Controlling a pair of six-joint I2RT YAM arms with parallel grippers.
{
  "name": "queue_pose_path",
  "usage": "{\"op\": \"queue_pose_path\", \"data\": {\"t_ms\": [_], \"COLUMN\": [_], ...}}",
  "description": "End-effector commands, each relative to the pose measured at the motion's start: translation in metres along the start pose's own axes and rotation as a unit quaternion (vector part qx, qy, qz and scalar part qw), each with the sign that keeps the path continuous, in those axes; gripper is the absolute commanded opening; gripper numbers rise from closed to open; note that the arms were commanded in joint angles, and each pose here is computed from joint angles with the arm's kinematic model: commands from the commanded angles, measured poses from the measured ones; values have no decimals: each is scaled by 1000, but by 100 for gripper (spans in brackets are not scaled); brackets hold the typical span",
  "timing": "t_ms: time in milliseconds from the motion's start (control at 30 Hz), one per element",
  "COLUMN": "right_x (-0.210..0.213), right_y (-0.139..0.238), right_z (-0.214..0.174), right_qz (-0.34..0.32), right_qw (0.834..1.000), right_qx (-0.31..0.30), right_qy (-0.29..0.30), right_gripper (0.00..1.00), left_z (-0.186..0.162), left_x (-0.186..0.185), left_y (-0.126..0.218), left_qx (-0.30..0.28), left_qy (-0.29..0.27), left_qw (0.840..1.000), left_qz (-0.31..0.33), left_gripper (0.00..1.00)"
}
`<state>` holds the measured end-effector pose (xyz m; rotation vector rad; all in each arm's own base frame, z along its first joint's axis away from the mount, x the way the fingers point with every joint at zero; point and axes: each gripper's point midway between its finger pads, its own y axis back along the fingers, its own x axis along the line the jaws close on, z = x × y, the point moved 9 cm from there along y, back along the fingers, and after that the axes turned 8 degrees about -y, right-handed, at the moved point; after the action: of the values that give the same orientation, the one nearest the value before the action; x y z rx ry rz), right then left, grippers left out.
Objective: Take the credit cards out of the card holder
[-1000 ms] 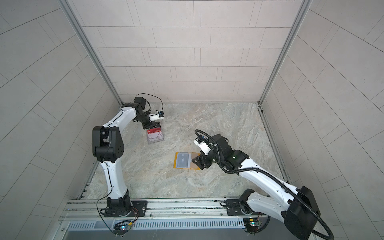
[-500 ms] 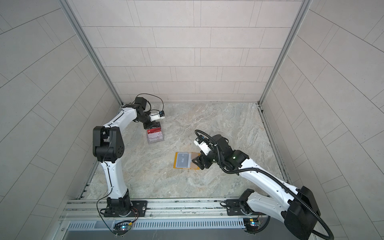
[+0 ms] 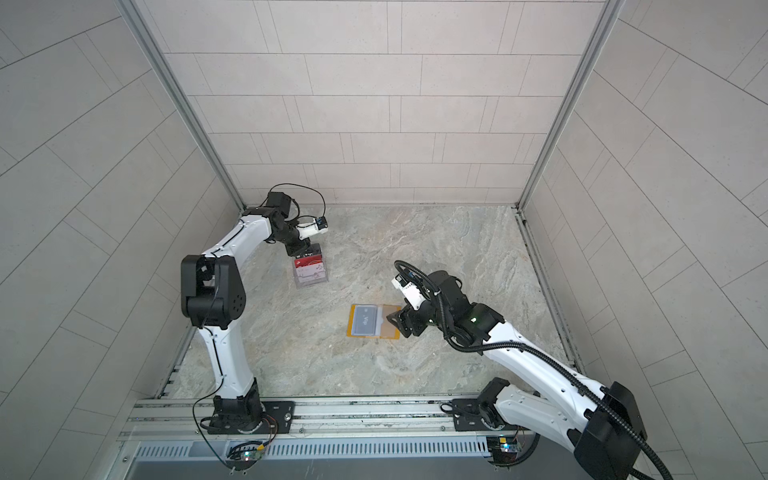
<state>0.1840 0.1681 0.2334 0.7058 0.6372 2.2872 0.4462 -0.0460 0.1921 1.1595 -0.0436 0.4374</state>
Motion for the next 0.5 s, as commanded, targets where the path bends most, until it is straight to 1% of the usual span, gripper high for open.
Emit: {"op": "queue_pose_path", "data": {"t_ms": [0, 133, 167, 267, 367, 467], "right_x": [-2, -4, -5, -7, -10, -12], "right_y": [4, 4, 4, 5, 6, 7], "right_z": [2, 2, 2, 2, 3, 3], "right_qz": [-14, -25, -28, -40, -58, -69], "right_qw": [1000, 999, 999, 999, 997, 996], "right_qx": [-17, -26, -27, -34, -45, -52], "right_qy": [8, 10, 9, 8, 8, 8], "right_gripper": [78, 78, 78, 79, 79, 80], "left_z": [13, 18, 19, 16, 16, 15], "left_x": [-4, -3, -4, -13, -33, -56], "left_y": [31, 51, 54, 61, 65, 69], "left_qx": [-18, -16, -17, -29, -73, -112], "left_qy": [5, 21, 32, 91, 121, 163], "left_qw": [1000, 999, 998, 994, 988, 976], "left_qz": [23, 47, 50, 55, 67, 94], "left_gripper": [49, 49, 48, 46, 45, 46]}}
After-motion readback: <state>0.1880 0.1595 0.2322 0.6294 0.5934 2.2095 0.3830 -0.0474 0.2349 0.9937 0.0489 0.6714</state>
